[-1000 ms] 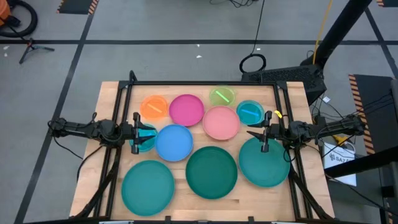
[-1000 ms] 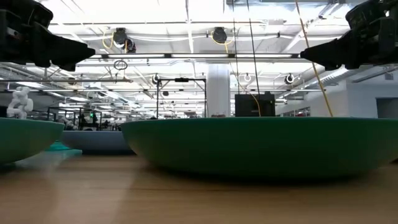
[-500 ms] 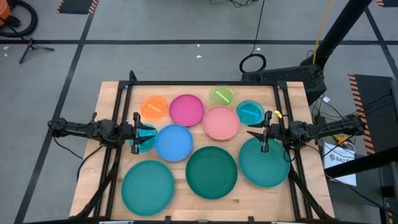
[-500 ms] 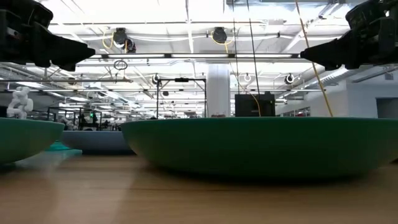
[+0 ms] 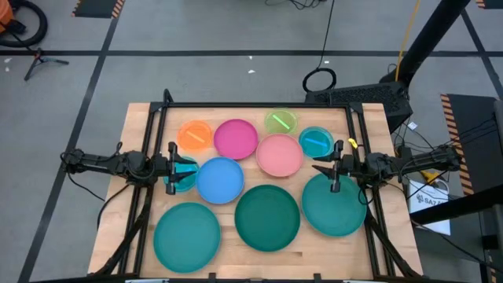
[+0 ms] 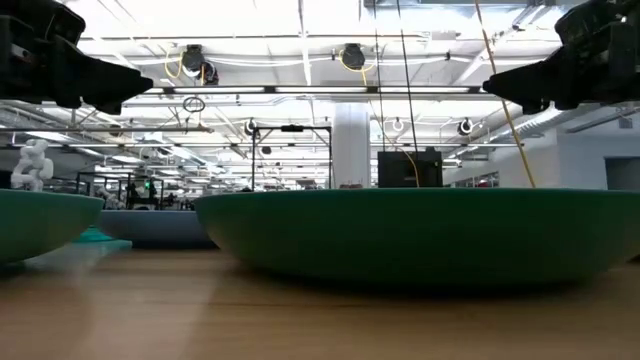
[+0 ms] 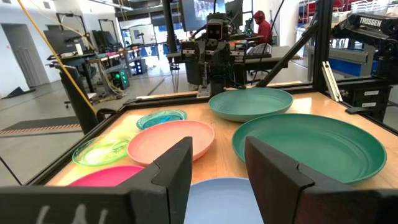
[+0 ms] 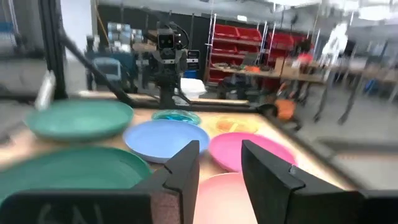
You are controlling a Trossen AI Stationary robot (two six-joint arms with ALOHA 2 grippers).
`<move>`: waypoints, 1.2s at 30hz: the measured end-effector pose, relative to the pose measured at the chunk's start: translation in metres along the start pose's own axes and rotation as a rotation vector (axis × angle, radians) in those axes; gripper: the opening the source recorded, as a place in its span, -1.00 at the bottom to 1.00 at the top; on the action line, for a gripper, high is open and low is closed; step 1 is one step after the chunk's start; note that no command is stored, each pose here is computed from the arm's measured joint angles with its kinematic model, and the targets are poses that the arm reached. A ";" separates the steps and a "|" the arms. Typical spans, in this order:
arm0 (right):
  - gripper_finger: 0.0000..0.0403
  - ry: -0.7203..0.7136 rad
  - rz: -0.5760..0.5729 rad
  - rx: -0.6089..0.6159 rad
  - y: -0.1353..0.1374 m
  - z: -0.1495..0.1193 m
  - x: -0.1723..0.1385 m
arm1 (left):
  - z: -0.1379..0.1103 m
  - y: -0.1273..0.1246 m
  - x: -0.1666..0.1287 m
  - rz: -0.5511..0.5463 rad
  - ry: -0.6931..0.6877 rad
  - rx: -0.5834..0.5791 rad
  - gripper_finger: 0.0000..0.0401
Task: Stack plastic plates
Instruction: Stack the dark green plate on top of the right green plate
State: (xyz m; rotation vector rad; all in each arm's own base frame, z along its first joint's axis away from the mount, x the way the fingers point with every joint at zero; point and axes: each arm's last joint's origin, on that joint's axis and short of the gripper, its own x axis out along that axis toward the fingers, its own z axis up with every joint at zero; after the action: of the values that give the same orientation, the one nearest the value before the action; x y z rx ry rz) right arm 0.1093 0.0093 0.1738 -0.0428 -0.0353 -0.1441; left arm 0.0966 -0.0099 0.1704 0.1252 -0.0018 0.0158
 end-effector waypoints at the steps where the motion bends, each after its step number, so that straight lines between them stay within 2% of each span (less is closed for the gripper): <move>1: -0.43 -0.006 0.000 0.081 0.000 0.001 0.000 | 0.000 0.000 0.000 0.000 0.000 0.000 -0.23; 3: -0.43 -0.034 -0.003 0.220 0.000 0.004 0.000 | 0.000 0.000 0.000 0.000 0.000 0.000 -0.23; 4: -0.43 -0.035 -0.007 0.248 -0.001 0.004 0.000 | 0.000 0.000 0.000 0.000 0.000 0.000 -0.23; 8: -0.43 -0.001 -0.005 0.256 0.000 0.002 0.002 | 0.000 0.000 0.000 0.000 0.000 0.000 -0.23; 16: -0.43 0.003 -0.010 0.259 0.001 0.029 0.012 | 0.002 0.000 0.000 0.005 -0.030 0.070 -0.23; 24: -0.43 0.035 -0.043 0.257 0.005 0.054 0.032 | 0.026 0.004 -0.004 0.030 -0.279 -0.087 -0.23; 28: -0.43 0.076 -0.047 0.257 0.010 0.050 0.045 | 0.035 0.006 -0.007 0.038 -0.374 -0.116 -0.23; 36: -0.43 0.112 -0.050 0.343 0.018 0.035 0.069 | 0.046 0.008 -0.012 0.051 -0.501 -0.136 -0.23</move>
State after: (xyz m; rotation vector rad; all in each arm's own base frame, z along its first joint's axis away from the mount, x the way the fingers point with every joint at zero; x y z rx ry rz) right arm 0.1792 0.0190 0.2107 0.3082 0.0511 -0.1887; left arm 0.0844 -0.0080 0.2170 -0.0098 -0.5057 0.0345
